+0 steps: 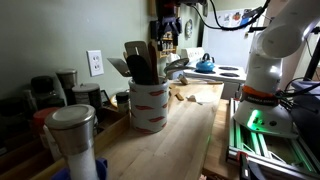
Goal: Pick up the black cooking spoon and out it in the utensil holding bucket
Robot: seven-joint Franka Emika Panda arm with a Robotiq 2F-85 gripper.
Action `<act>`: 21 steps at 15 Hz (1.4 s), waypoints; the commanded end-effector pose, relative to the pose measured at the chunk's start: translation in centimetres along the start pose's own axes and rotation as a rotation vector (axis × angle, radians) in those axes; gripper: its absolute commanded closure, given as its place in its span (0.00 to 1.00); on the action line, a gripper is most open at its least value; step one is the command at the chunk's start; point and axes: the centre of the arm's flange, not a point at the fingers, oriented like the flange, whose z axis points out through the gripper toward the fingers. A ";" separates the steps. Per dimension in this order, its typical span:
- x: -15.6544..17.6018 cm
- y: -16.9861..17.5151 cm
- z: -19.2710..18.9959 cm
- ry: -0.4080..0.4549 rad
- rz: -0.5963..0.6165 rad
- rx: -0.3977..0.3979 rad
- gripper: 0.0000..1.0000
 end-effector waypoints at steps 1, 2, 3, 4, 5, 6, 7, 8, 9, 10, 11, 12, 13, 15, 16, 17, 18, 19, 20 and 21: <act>1.3 0.2 0.0 -0.050 0.016 0.037 0.00; 3.7 1.0 0.5 -0.057 0.073 0.081 0.00; 5.6 1.8 1.1 -0.098 0.111 0.110 0.00; 7.2 2.7 1.7 -0.132 0.128 0.127 0.00; 9.2 3.6 2.6 -0.155 0.170 0.146 0.00; 10.8 4.4 3.4 -0.179 0.213 0.165 0.00; 12.5 5.3 4.6 -0.204 0.234 0.209 0.00; 14.1 5.9 5.9 -0.222 0.285 0.237 0.00; 15.5 6.8 7.7 -0.234 0.330 0.279 0.00; 16.8 7.4 9.3 -0.249 0.390 0.305 0.00; 17.9 8.2 11.3 -0.256 0.434 0.349 0.00; 18.9 9.0 13.2 -0.240 0.498 0.375 0.00; 19.8 9.9 15.2 -0.218 0.558 0.396 0.00; 20.6 11.7 18.5 -0.245 0.662 0.452 0.00; 20.8 12.3 20.0 -0.254 0.703 0.461 0.00; 21.0 12.8 21.4 -0.259 0.741 0.474 0.00; 21.1 13.2 22.6 -0.262 0.765 0.484 0.00; 21.1 13.4 23.7 -0.272 0.791 0.494 0.00; 21.1 13.5 24.5 -0.279 0.809 0.503 0.00; 20.9 13.6 25.3 -0.288 0.823 0.502 0.00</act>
